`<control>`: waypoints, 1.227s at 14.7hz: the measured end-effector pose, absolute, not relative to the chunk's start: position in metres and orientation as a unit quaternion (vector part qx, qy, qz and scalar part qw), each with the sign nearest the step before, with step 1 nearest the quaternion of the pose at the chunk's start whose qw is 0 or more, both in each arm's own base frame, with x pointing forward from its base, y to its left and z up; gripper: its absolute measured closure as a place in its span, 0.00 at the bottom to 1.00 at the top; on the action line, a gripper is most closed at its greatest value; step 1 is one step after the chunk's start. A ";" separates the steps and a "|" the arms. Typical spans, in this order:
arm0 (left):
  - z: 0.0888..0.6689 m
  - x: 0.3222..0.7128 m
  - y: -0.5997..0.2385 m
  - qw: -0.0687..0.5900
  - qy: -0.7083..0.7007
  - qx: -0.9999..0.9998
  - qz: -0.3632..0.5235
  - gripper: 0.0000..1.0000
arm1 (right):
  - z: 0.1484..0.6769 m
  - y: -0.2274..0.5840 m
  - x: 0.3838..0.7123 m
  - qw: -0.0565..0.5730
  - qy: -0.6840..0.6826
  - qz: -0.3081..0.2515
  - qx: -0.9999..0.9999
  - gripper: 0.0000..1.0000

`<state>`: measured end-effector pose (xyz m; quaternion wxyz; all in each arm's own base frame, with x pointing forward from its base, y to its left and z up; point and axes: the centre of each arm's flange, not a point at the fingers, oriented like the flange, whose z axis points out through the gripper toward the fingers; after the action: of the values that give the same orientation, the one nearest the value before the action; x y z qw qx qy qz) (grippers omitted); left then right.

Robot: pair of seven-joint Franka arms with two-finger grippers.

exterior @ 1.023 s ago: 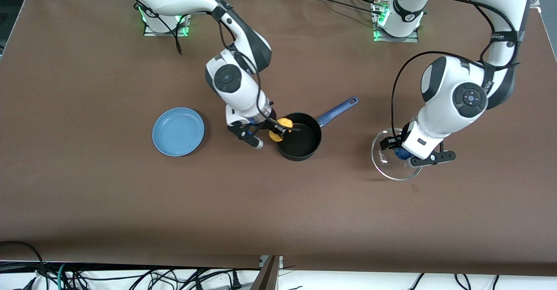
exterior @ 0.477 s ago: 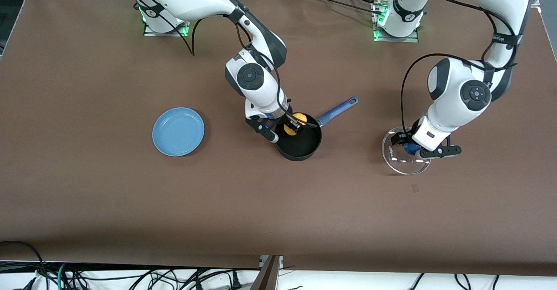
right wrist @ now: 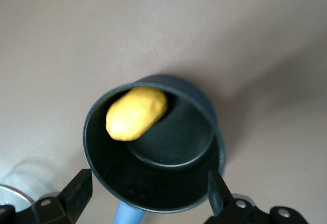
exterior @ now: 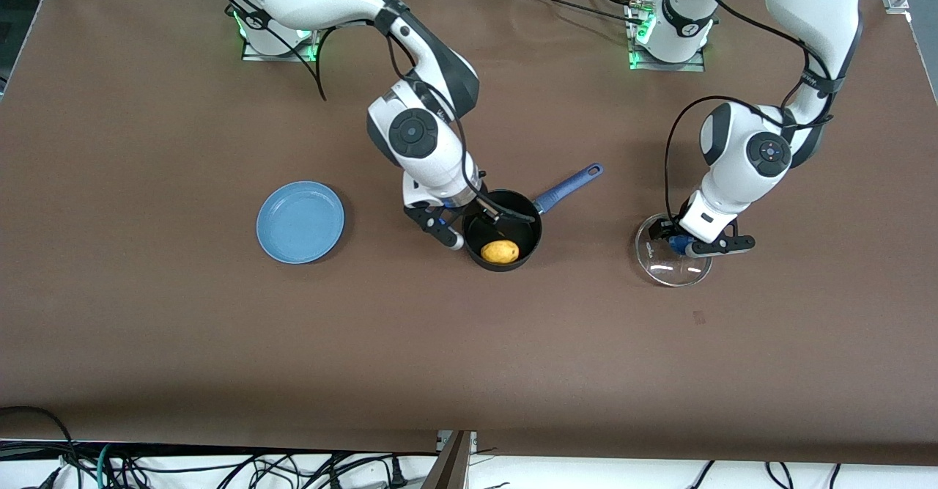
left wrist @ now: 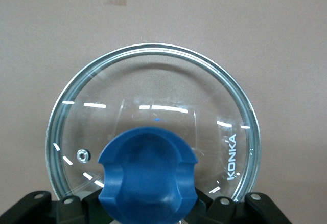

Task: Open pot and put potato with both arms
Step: 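Withdraw the right gripper while the left gripper sets the lid on the table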

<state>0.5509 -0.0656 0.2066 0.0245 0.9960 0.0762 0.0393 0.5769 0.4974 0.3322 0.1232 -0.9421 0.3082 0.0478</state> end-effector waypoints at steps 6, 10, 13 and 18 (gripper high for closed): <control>0.183 0.546 -0.066 0.020 0.063 0.997 0.037 0.60 | 0.400 0.360 0.637 0.026 0.110 0.052 -0.992 0.00; 0.188 0.548 -0.066 0.013 0.045 0.998 0.045 0.28 | 0.438 0.247 0.664 0.007 -0.002 0.074 -0.997 0.00; 0.196 0.554 -0.065 0.014 0.046 0.997 0.056 0.00 | 0.463 0.170 0.676 0.008 -0.050 0.079 -0.996 0.00; 0.240 0.575 -0.053 0.015 0.057 0.994 0.090 0.00 | 0.530 0.109 0.662 -0.017 -0.074 0.053 -0.996 0.00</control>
<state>0.5753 -0.0529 0.2399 0.0154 0.9942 0.0573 0.0895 0.6625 0.1085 0.5300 -0.0166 -0.9957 -0.0735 0.0531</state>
